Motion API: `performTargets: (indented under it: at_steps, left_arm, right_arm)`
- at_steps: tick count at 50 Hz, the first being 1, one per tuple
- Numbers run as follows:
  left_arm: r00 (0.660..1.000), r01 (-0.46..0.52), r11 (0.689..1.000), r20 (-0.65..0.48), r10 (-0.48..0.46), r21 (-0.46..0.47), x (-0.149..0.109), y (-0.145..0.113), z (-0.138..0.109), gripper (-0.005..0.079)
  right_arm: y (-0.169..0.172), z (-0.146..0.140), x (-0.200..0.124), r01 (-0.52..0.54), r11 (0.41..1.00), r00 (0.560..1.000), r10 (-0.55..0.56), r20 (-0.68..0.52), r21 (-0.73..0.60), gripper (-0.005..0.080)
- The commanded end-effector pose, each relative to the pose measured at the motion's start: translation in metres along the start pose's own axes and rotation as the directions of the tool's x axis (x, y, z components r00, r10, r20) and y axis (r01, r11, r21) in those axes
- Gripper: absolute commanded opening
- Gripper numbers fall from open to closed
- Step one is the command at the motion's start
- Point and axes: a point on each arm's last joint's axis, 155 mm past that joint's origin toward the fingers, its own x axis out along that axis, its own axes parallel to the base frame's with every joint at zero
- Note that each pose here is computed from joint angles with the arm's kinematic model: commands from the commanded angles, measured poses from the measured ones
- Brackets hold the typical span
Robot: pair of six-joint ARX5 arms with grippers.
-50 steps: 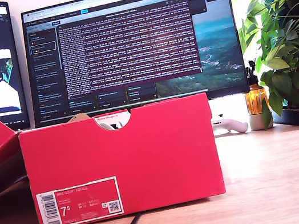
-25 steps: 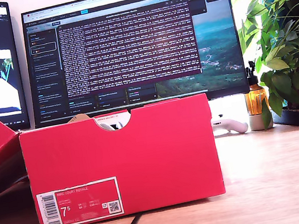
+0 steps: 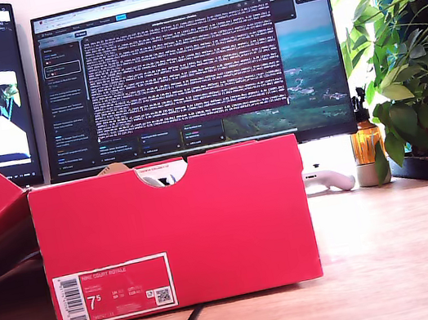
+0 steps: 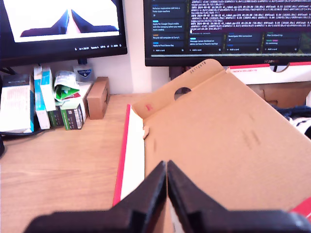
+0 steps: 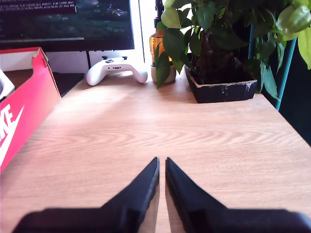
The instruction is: Pack the blue shoes by picking the first shoe and placing it inside the red shoebox, left side, then picking and rotating the second shoe and placing it in the shoebox
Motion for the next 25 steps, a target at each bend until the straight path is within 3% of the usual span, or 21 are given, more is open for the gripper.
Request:
performTargets:
  at_steps: [1,16,25]
  left_arm:
    - [1.000,-0.002,1.000,-0.013,0.002,-0.008,0.000,0.001,-0.005,-0.0016]
    - [0.983,-0.026,0.998,-0.180,0.016,-0.054,-0.004,0.004,-0.047,-0.0016]
    - [0.982,-0.030,0.997,-0.187,0.015,-0.077,-0.005,0.004,-0.049,-0.0016]
  right_arm:
    - [0.002,0.000,0.000,-0.008,1.000,1.000,0.008,0.007,0.004,-0.0010]
    - [0.001,0.000,0.000,-0.007,1.000,1.000,0.007,0.007,0.004,-0.0010]
    - [0.001,0.000,0.000,-0.007,1.000,1.000,0.007,0.008,0.004,-0.0010]
